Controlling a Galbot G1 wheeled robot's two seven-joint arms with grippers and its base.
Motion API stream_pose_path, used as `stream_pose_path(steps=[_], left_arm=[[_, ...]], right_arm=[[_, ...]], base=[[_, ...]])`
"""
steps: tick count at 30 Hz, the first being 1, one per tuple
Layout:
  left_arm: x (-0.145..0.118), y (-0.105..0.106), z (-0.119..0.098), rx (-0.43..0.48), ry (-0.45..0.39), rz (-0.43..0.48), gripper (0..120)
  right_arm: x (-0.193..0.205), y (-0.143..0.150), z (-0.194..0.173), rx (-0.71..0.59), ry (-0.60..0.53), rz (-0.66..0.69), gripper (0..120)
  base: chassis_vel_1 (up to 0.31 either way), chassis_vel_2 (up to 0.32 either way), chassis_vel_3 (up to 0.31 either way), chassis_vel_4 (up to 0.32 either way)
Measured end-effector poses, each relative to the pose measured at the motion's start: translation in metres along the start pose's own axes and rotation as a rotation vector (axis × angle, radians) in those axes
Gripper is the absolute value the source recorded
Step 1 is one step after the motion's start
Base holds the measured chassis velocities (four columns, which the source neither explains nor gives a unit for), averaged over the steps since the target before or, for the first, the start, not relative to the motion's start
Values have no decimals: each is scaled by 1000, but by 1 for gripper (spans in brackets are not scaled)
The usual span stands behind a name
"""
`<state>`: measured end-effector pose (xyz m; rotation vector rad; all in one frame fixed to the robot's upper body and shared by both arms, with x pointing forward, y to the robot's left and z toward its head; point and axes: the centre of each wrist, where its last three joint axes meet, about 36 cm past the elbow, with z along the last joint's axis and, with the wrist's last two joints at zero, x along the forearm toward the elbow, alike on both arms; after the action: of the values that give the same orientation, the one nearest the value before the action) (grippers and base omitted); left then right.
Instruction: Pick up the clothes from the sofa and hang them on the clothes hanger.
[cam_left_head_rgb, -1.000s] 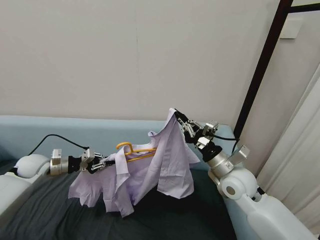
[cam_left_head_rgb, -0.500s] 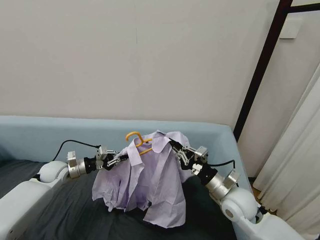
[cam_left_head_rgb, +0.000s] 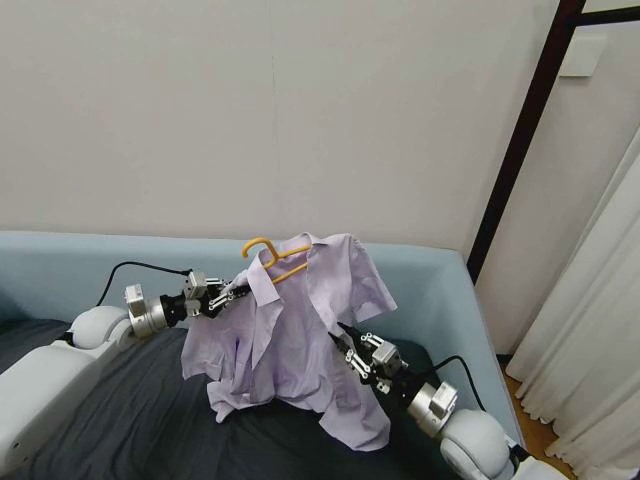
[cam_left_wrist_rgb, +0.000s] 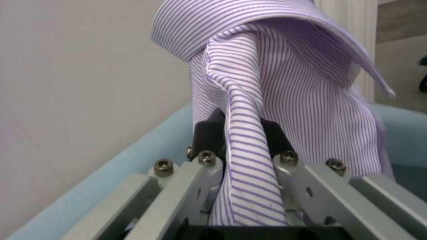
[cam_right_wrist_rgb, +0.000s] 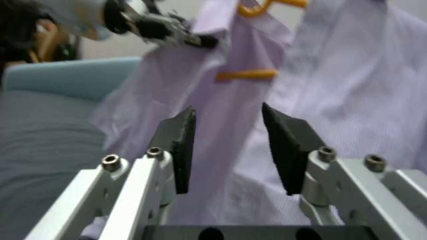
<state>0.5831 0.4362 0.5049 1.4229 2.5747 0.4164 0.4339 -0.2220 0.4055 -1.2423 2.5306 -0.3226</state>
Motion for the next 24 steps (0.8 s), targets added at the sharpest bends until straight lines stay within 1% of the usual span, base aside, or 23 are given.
stream_pose_path(steps=[1, 3, 5, 6, 8, 10, 11, 12, 15, 17, 18, 20, 21, 22, 24], left_arm=[[0, 0, 0, 0, 0, 0, 7], [0, 2, -3, -10, -2, -6, 7], [-1, 2, -4, -18, -5, -4, 7], [-1, 2, -4, -18, -5, -4, 7], [-3, -2, -4, -19, -5, 7, 7], [-4, -7, 0, -15, 3, 19, 7], [-4, -7, 0, -15, 3, 19, 7], [-5, -11, 3, -12, 8, 26, 7], [-8, -22, 13, -3, 25, 44, 7], [-8, -24, 15, -1, 28, 46, 7], [-9, -26, 17, 2, 33, 50, 7], [-10, -33, 24, 10, 46, 63, 7], [-10, -33, 24, 10, 46, 63, 7], [-12, -36, 27, 16, 52, 69, 7], [-13, -40, 31, 17, 62, 78, 7]], right_arm=[[0, 0, 0, 0, 0, 0, 43], [-3, -8, -4, 3, -75, -49, 52], [-10, -14, -12, -11, -150, -46, 61], [-10, -14, -12, -11, -150, -46, 61], [-23, -10, -26, -23, -177, 65, 68], [-37, -2, -39, -34, -156, 180, 79], [-37, -2, -39, -34, -156, 180, 79], [-44, 4, -44, -35, -146, 222, 82], [-64, 18, -53, 12, -109, 331, 95], [-66, 20, -53, 21, -104, 341, 96], [-70, 23, -53, 38, -98, 357, 98], [-78, 28, -47, 121, -49, 389, 100], [-78, 28, -47, 121, -49, 389, 100], [-81, 30, -44, 155, -22, 389, 100], [-86, 35, -41, 167, 2, 376, 100]], base=[[0, 0, 0, 0], [0, 0, 0, 0], [0, 0, 0, 0], [0, 0, 0, 0], [0, 0, 0, 0], [0, 0, 0, 0], [0, 0, 0, 0], [0, 0, 0, 0], [0, 0, 0, 0], [0, 0, 0, 0], [0, 0, 0, 0], [0, 0, 0, 0], [0, 0, 0, 0], [0, 0, 0, 0], [0, 0, 0, 0]])
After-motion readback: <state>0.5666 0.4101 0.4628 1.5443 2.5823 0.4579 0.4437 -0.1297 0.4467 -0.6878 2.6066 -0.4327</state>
